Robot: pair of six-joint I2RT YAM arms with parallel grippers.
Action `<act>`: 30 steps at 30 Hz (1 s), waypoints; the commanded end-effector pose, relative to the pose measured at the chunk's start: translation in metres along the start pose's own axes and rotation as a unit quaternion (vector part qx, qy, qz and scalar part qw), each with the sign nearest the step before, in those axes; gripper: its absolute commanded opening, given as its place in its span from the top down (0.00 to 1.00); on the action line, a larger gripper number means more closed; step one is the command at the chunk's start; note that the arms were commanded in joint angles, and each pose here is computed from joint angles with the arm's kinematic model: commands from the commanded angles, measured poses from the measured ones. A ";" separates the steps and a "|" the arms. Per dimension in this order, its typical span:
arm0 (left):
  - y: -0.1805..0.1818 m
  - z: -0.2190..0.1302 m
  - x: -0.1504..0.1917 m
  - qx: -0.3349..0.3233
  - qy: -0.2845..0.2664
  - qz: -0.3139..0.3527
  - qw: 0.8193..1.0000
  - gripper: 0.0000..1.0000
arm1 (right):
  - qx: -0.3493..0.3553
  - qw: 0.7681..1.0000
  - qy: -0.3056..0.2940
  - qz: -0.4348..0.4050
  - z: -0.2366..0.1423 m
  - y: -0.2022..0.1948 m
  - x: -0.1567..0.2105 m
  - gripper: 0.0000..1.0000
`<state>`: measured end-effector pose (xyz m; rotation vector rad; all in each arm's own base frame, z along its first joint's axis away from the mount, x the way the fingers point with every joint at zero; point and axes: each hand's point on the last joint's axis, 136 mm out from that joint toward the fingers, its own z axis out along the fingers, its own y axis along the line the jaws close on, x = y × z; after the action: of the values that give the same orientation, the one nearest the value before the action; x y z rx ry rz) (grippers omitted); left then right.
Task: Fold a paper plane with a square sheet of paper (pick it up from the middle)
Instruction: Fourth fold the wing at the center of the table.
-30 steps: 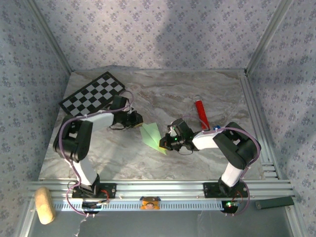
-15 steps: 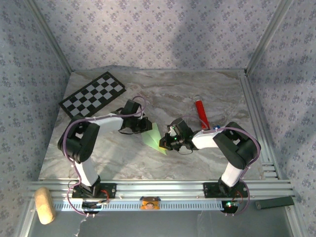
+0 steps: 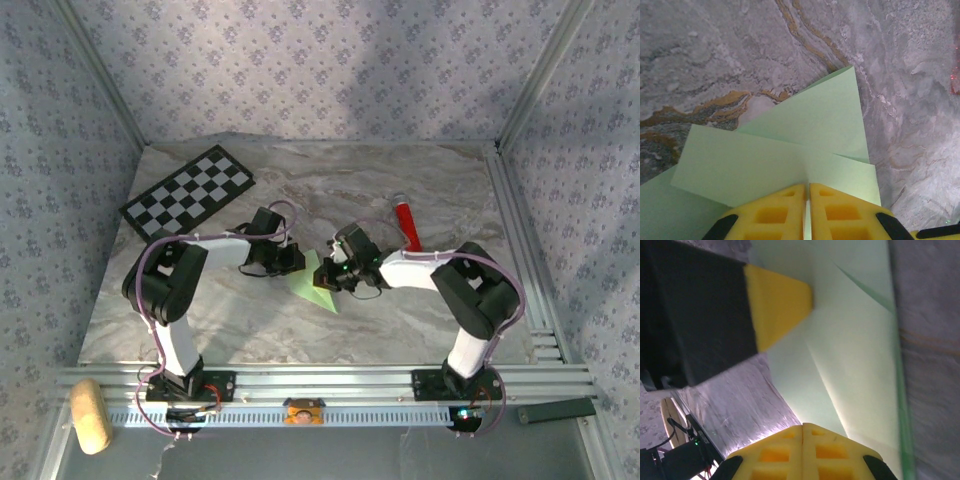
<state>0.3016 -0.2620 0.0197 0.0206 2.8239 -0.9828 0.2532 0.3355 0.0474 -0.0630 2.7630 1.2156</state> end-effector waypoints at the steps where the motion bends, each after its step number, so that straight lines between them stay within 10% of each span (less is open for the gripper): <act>1: 0.010 0.001 0.010 -0.012 0.014 0.000 1.000 0.89 | 0.014 0.999 0.033 -0.001 0.015 -0.007 0.004 0.97; 30: 0.021 0.005 0.015 -0.001 0.022 -0.031 0.999 0.89 | 0.044 0.999 -0.023 0.004 -0.059 -0.043 0.049 0.84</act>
<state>0.2980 -0.2592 0.0190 0.0043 2.8250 -1.0588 0.2000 0.2767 0.0391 -0.0670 2.8076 1.1468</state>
